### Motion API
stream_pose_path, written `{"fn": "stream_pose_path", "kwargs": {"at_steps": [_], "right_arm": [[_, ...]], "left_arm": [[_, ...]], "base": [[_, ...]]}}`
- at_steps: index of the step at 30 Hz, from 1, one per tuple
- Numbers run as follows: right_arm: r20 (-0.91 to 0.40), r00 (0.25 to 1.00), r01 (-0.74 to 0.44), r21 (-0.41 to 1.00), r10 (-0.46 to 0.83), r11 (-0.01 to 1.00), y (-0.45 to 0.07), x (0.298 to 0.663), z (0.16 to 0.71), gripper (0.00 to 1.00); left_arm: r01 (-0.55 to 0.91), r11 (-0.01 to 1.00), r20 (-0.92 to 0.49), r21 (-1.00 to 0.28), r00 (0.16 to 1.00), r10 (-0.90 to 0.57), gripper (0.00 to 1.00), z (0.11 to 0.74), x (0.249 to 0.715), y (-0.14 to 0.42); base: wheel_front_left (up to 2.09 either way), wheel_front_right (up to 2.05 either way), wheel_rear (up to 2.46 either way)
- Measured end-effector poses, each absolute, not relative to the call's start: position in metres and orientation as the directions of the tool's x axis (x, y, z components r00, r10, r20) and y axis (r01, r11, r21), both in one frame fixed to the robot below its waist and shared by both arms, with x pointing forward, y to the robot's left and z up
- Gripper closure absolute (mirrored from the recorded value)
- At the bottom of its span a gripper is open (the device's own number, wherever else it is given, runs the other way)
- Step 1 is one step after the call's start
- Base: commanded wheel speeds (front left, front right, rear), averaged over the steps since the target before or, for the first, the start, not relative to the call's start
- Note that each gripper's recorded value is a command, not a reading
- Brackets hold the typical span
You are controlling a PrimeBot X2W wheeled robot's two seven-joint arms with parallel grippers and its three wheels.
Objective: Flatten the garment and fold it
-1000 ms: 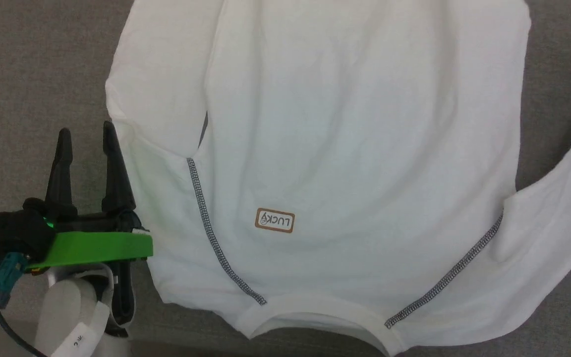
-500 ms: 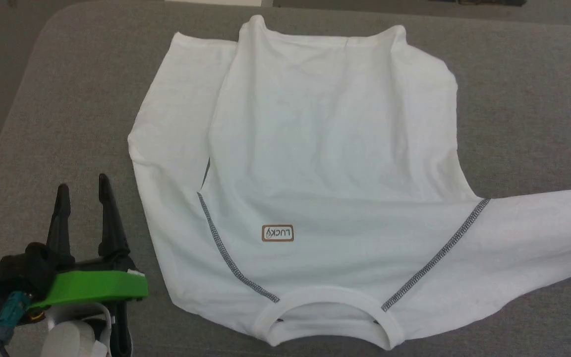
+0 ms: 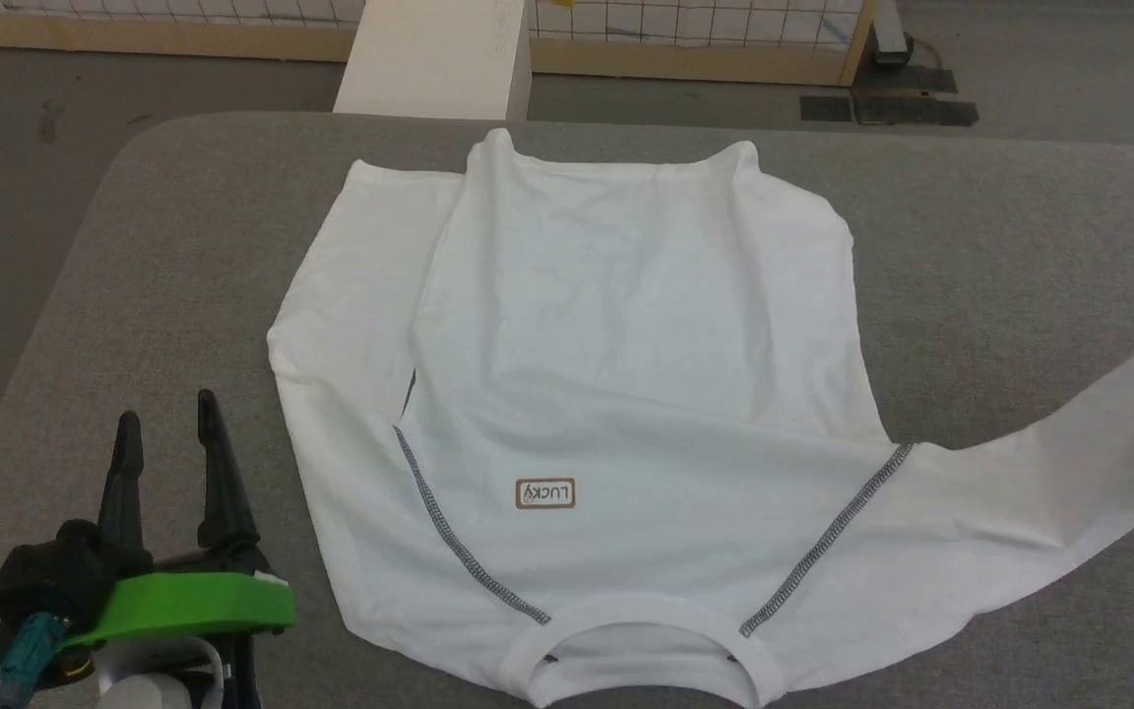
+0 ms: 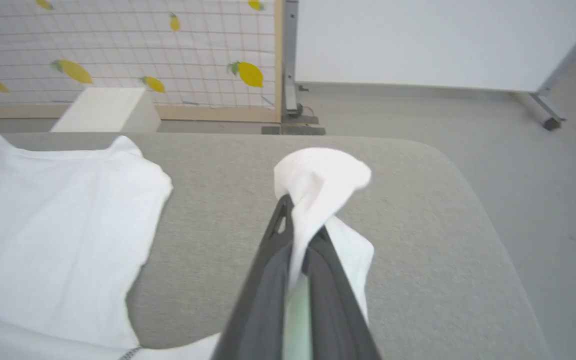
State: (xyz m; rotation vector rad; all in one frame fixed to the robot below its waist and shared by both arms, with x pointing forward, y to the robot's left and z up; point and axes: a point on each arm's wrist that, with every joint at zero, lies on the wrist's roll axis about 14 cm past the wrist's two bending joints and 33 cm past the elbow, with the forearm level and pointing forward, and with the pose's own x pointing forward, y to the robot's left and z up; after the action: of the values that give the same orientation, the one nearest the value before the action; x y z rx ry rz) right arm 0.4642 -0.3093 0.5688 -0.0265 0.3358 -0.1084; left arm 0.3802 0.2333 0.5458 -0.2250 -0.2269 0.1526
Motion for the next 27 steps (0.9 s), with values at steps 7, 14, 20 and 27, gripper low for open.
{"fn": "stream_pose_path", "kwargs": {"at_steps": [7,14,20,27], "right_arm": [[-0.329,0.891,-0.316,0.043,0.312,0.948,-0.145,0.462,0.568,1.00],[-0.369,0.741,-0.558,0.124,0.561,0.820,-0.038,0.435,0.547,1.00],[-0.444,0.577,-0.681,0.202,0.685,0.704,0.031,0.407,0.507,1.00],[-0.571,0.417,-0.732,0.249,0.707,0.634,0.063,0.379,0.448,1.00]], "left_arm": [[-0.140,0.961,0.206,-0.239,0.960,0.191,0.00,0.547,0.372,0.239],[-0.154,0.959,0.187,-0.239,0.962,0.201,0.00,0.541,0.369,0.242],[-0.168,0.953,0.159,-0.252,0.964,0.212,0.00,0.532,0.366,0.244],[-0.205,0.947,0.126,-0.247,0.962,0.242,0.00,0.522,0.362,0.254]], "base": [[0.00,0.00,0.00],[0.00,0.00,0.00],[0.00,0.00,0.00],[0.00,0.00,0.00]]}}
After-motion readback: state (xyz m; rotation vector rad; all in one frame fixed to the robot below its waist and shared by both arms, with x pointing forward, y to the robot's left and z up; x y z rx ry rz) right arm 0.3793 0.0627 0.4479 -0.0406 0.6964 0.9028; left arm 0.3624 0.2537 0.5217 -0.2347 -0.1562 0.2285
